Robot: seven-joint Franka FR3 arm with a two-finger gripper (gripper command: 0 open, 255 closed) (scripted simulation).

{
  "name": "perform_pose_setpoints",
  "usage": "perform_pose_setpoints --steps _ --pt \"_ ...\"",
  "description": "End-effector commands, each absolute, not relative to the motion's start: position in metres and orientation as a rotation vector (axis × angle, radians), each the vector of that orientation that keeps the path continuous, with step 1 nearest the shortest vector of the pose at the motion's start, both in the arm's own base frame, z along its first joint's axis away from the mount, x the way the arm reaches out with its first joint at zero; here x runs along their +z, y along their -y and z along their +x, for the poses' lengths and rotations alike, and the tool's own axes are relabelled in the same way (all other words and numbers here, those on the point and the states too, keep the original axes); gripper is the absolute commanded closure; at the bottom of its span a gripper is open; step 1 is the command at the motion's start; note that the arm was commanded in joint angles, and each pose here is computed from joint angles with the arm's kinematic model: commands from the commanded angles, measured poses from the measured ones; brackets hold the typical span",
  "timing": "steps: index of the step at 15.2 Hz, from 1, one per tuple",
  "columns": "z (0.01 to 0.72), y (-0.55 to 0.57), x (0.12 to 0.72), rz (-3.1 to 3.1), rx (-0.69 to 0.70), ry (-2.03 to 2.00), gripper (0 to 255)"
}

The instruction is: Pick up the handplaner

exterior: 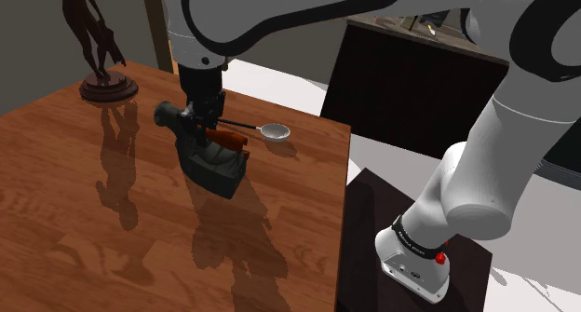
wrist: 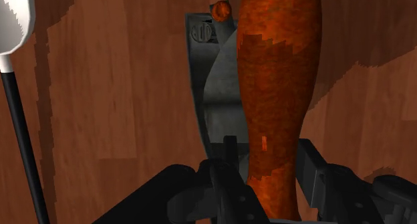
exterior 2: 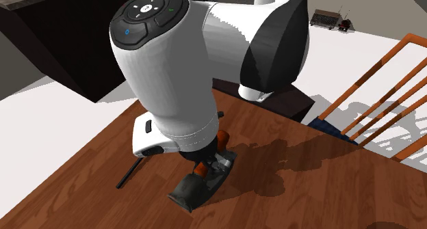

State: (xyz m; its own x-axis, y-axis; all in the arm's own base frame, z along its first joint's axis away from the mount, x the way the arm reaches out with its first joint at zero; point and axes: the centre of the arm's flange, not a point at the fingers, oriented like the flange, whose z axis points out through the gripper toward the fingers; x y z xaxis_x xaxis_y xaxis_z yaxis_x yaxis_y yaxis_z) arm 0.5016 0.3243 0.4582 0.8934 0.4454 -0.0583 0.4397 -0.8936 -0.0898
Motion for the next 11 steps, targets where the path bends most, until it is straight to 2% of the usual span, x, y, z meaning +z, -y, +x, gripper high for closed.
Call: perform_pose_setpoints --steps 1,11 --pt "0.501 -0.324 0.458 -2.984 0.119 0.699 255" --pt "0.501 -0.324 0.473 -2.984 0.119 0.699 255"
